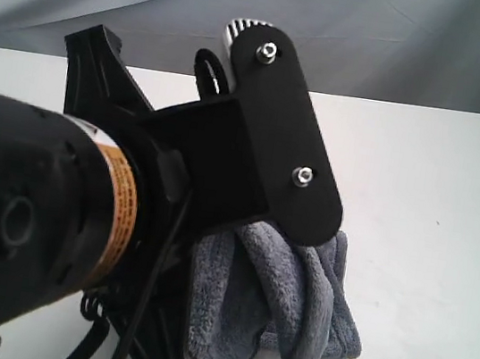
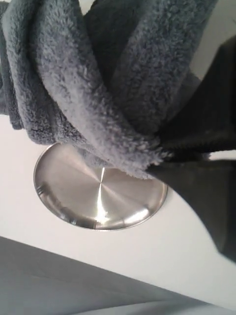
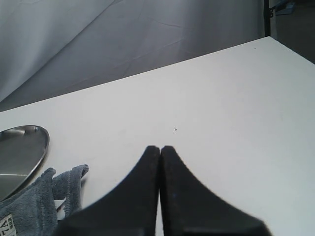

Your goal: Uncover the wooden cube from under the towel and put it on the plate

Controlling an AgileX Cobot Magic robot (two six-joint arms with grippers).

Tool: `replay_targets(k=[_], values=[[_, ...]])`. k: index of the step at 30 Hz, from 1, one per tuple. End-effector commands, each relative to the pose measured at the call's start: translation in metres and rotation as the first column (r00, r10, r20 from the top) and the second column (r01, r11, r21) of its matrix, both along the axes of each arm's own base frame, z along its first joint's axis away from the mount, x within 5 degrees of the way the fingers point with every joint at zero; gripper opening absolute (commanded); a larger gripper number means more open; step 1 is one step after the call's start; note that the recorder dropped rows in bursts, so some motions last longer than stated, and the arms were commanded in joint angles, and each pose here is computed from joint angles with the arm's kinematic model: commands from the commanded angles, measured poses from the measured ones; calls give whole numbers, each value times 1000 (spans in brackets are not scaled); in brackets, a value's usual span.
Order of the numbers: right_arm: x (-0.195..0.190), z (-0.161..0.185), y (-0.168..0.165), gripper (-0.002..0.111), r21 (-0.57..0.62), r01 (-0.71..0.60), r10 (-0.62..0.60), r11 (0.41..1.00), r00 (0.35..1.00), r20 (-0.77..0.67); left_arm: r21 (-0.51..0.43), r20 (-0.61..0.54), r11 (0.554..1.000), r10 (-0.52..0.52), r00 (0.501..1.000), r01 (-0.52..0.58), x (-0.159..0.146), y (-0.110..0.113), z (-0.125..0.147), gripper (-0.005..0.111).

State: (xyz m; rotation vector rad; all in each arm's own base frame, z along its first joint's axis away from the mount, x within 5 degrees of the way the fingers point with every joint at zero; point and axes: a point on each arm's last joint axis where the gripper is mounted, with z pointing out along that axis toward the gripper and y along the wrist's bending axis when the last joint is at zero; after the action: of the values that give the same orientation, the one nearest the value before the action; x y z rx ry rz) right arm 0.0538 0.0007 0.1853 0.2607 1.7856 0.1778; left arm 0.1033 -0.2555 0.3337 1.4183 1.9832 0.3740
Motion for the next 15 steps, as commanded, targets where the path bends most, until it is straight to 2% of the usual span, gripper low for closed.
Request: replay_targets(k=[1,4,6,8,9,15], values=[[0,-1,0,0,-15,-1,1,1000,1000,-6,-3,112,1000,-6,994,6,6,2,10,0],[0,-1,0,0,-15,-1,1,1000,1000,-6,18,176,1000,-22,984,19,10,2,14,0],[0,-1,0,0,-15,-1,1,1000,1000,-6,70,183,996,-72,980,60,10,2,14,0],[0,-1,0,0,-15,-1,1,1000,1000,-6,182,190,973,-179,965,144,10,2,14,0],[0,-1,0,0,-15,-1,1,1000,1000,-6,257,213,948,-245,946,188,11,2,16,0],[0,-1,0,0,-15,-1,1,1000,1000,-6,294,280,939,-265,923,181,15,2,21,0]])
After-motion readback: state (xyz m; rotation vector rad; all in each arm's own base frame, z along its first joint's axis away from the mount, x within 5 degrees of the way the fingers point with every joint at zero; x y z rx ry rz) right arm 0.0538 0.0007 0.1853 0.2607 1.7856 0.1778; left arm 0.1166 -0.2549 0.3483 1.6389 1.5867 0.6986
